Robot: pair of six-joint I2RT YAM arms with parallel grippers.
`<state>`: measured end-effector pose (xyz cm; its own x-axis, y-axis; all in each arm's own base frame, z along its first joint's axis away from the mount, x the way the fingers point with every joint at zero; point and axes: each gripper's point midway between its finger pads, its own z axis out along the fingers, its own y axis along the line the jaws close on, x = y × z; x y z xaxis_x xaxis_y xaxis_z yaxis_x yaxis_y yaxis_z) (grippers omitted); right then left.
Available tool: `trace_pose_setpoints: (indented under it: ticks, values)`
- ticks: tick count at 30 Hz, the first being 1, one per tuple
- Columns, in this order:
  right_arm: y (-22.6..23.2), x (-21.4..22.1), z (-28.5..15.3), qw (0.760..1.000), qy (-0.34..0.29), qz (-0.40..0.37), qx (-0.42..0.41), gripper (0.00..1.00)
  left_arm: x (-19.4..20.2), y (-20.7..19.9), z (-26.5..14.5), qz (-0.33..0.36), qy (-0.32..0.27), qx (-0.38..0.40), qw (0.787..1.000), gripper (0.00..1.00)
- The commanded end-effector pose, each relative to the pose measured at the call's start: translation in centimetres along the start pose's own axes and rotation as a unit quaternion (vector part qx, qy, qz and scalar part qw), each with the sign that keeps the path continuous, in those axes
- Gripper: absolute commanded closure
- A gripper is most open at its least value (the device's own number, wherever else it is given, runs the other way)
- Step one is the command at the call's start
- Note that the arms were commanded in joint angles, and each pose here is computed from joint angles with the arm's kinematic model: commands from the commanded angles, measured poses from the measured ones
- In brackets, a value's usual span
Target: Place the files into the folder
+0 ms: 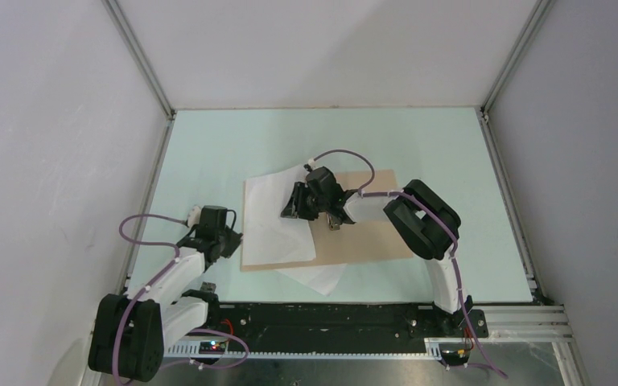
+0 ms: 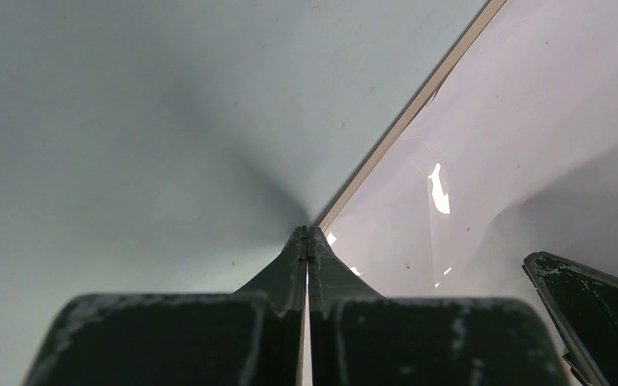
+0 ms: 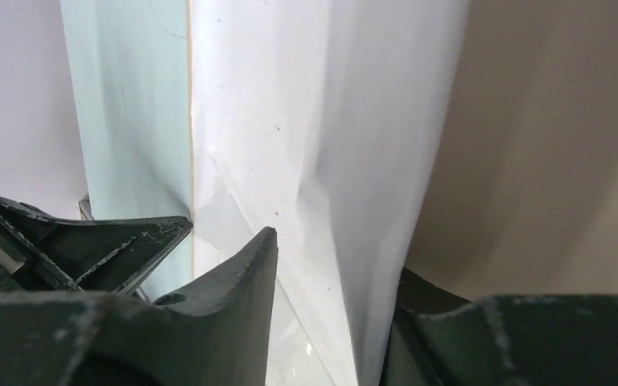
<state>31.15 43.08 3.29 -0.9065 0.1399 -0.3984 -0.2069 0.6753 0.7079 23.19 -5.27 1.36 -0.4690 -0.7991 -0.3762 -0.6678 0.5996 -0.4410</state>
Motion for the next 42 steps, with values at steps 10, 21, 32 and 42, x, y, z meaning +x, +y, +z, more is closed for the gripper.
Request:
trace_pose_setpoints:
  ticks: [10,21,32,42]
  values:
    - [-1.0,-2.1,-2.3,0.999,-0.021,-0.016,0.040,0.53,0.8,1.7,0.0,0.012,0.012,-0.035,0.999,1.00]
    - [-2.3,-2.5,-3.3,0.998,-0.025,-0.017,0.056,0.82,0.7,1.5,0.1,0.013,0.013,-0.037,0.999,1.00]
    - [-2.5,-1.5,-3.7,0.997,-0.001,-0.062,0.054,1.00,0.6,1.3,0.2,0.016,0.014,-0.039,0.999,1.00]
    - [-1.8,-1.0,-3.6,0.995,0.017,-0.099,0.023,1.00,0.5,1.0,0.2,0.018,0.015,-0.036,0.999,1.00]
